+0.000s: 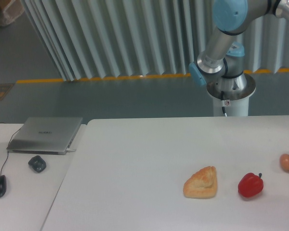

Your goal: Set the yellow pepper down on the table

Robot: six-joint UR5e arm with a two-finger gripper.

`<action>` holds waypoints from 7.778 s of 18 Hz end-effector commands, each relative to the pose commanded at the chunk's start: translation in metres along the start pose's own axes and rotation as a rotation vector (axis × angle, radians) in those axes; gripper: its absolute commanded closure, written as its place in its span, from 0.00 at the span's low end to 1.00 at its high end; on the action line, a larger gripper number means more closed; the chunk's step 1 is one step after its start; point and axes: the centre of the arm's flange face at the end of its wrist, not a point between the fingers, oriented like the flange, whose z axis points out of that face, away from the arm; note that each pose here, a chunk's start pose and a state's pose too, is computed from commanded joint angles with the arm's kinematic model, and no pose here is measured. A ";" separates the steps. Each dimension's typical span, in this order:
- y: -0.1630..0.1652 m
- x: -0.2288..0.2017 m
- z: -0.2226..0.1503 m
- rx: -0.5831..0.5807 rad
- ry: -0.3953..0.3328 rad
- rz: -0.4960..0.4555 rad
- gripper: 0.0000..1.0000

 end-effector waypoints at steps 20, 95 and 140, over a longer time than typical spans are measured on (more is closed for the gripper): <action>0.013 -0.029 0.038 0.001 -0.084 -0.015 0.00; -0.280 0.261 -0.045 0.004 0.210 -0.065 0.65; -0.230 0.307 -0.209 0.116 0.326 0.461 0.00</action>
